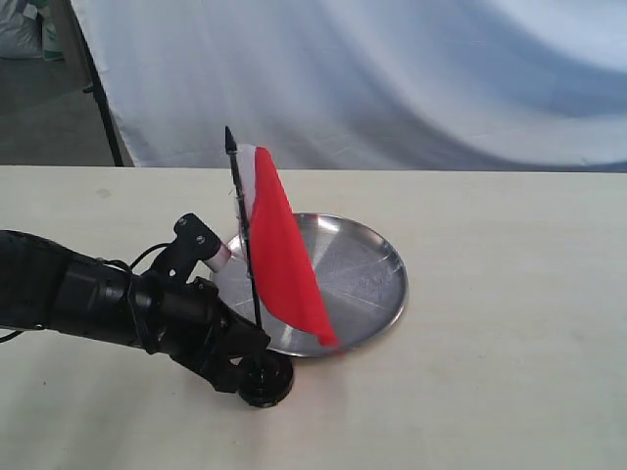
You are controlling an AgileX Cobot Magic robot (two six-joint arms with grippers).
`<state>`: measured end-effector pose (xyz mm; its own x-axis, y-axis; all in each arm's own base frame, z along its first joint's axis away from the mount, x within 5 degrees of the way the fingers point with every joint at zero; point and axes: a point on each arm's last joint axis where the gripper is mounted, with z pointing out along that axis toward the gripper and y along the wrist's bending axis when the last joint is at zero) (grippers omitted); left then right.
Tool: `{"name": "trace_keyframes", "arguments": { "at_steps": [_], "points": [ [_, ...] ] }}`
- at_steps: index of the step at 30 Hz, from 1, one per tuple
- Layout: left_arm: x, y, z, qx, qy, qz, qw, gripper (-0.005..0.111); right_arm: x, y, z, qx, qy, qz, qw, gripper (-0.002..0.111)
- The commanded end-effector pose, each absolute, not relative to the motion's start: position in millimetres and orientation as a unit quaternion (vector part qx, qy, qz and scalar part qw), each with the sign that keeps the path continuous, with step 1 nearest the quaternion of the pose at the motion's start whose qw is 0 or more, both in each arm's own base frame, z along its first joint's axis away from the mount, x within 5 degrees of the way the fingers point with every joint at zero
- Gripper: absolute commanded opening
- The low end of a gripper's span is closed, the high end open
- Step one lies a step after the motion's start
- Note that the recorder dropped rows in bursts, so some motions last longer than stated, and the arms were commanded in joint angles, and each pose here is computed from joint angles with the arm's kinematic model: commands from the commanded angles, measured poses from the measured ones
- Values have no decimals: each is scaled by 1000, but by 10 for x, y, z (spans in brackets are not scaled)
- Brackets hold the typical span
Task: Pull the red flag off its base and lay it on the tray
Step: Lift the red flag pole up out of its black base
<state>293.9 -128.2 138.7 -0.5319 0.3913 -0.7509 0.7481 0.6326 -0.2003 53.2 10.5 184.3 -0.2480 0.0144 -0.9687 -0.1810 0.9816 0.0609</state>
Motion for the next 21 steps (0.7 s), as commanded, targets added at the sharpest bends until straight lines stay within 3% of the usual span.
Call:
{"name": "trace_keyframes", "arguments": {
  "at_steps": [1,13,21],
  "points": [
    [2988,-1305,1437,338,831,-264,354,0,530,101,1842,-56,783,76,615,0],
    [3002,-1430,1615,341,794,-343,370,0,530,101,1842,-56,783,76,615,0],
    [3496,-1406,1791,181,853,-315,374,0,530,101,1842,-56,783,76,615,0]
  ]
}}
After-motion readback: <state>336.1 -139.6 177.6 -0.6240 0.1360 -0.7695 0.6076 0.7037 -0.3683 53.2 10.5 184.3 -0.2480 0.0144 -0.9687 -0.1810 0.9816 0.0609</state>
